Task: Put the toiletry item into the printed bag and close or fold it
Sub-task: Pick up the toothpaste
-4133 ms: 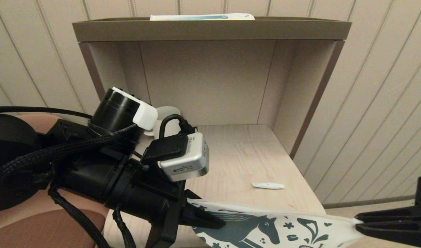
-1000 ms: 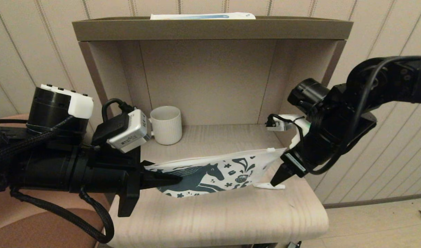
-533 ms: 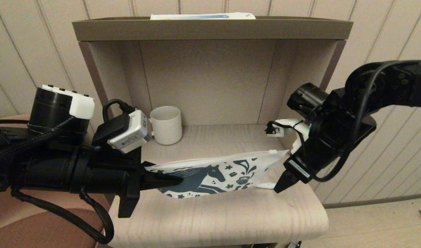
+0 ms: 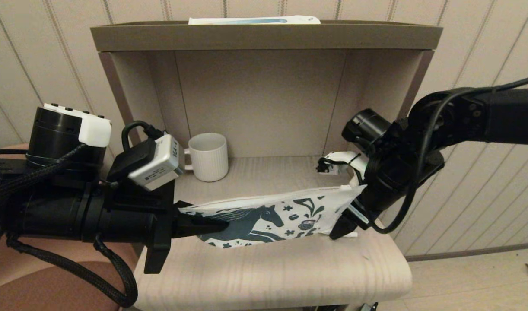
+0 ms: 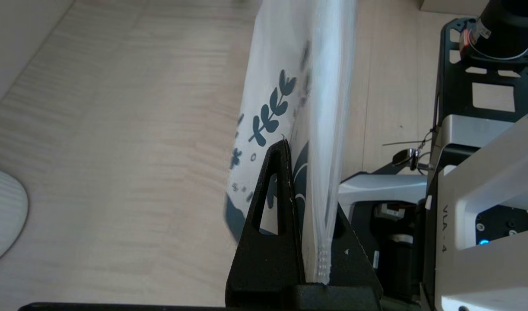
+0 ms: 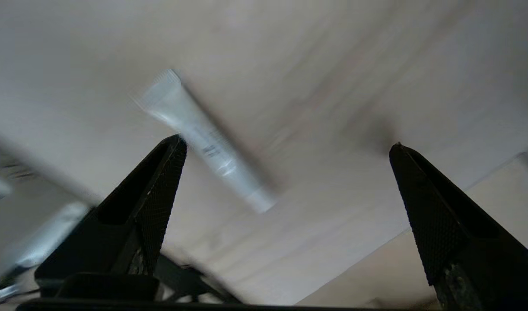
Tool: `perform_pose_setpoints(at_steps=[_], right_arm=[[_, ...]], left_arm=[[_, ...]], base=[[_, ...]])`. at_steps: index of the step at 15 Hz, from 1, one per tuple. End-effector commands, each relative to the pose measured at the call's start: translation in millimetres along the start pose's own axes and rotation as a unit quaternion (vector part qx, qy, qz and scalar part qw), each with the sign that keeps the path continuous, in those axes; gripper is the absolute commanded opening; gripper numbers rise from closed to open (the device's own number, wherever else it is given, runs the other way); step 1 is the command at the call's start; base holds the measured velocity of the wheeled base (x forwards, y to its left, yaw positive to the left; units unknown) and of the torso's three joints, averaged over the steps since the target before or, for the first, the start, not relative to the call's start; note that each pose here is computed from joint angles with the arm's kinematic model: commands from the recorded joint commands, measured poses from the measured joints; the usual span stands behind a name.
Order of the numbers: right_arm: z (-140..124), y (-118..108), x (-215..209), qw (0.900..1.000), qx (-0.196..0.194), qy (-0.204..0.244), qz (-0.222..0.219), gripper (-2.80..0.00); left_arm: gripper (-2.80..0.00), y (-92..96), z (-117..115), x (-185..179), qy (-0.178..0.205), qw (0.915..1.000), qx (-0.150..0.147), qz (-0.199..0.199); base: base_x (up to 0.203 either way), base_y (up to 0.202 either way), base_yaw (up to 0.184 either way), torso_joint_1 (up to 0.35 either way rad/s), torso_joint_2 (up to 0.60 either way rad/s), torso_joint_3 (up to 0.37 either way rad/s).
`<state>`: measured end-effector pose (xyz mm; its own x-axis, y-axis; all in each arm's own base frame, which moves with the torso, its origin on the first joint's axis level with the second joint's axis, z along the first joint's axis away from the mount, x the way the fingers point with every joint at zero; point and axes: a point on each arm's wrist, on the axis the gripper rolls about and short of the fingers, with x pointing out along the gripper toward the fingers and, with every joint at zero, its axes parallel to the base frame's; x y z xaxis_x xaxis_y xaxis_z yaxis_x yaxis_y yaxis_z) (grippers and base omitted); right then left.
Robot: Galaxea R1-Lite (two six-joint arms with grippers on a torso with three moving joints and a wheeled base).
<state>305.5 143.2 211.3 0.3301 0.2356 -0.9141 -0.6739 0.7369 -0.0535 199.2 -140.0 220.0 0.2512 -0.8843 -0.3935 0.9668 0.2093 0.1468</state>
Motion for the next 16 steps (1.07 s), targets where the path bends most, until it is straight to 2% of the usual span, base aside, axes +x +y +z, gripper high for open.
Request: perform_pose_setpoints(at_steps=[1,7,16], right_arm=[[2,-1,10,1.0,-0.006,0.006,-0.007,0.0],[10,-4,20,1.0,-0.008,-0.011,-0.026,0.0],[0,-1,27,1.0,-0.001,0.013,-0.014,0.0]], left_arm=[[-2.8,-0.4,0,-1,-0.002,1.0,0.002,-0.001],[-2.8,-1.4,1,-2,-0.004,1.0,0.003,-0.001],[-2.8,-2.1,0,-1,-0.004,1.0,0.003,-0.002]], base=[[0.0,0.0,0.0,0.0,0.0,0.0],[0.0,0.0,0.0,0.0,0.0,0.0],[0.0,0.0,0.0,0.0,0.0,0.0]])
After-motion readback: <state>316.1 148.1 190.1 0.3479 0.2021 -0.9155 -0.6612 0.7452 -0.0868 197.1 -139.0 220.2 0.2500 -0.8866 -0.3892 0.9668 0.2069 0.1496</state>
